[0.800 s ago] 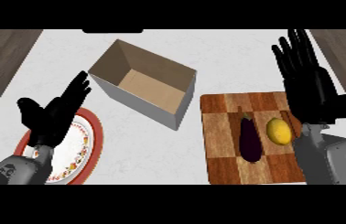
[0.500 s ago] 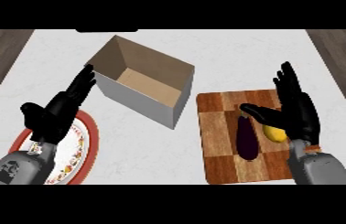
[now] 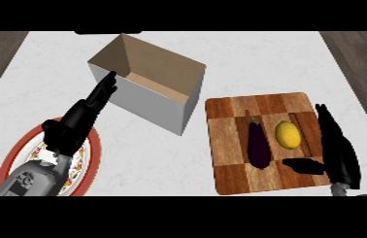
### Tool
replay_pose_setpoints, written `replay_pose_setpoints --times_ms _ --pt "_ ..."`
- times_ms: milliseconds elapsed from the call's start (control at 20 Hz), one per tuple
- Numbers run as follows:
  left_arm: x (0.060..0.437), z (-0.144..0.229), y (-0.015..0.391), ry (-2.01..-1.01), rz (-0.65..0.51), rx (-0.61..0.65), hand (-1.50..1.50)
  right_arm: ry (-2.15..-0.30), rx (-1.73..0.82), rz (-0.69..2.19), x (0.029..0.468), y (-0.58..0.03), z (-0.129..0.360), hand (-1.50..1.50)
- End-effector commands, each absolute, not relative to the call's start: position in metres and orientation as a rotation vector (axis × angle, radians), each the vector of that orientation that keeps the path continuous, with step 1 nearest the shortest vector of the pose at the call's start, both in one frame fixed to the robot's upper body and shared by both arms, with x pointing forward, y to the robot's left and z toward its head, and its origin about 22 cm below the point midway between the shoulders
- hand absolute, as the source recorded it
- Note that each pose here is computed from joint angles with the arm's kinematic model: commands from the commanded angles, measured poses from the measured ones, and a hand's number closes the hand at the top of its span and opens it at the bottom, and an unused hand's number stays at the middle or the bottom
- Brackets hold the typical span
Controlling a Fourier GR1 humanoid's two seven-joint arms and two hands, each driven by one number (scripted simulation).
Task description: Pick the eggplant from the cutting board and place it in the cardboard box
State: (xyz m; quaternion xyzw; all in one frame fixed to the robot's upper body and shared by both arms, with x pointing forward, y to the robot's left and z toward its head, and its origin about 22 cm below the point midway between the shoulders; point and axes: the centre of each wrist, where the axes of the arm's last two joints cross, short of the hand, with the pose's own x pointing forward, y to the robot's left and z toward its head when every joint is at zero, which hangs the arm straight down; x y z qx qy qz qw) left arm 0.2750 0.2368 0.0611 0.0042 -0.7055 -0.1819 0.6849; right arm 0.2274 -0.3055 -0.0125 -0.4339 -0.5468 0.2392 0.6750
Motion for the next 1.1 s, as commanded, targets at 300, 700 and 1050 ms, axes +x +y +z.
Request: replay_pose_setpoints --times_ms 300,700,1050 --pt "0.271 0.037 0.222 -1.564 -0.437 -0.008 0.00 -0.993 -1.220 0.842 0.216 -0.234 0.031 -1.50" --pt "0.287 0.049 0.213 -1.611 -0.460 -0.018 0.00 -0.778 -1.051 0.853 0.206 -0.139 0.096 -1.50" --pt "0.276 0.029 0.215 -1.594 -0.463 -0.051 0.00 -0.732 -1.033 0.758 0.229 -0.125 0.113 -1.50"
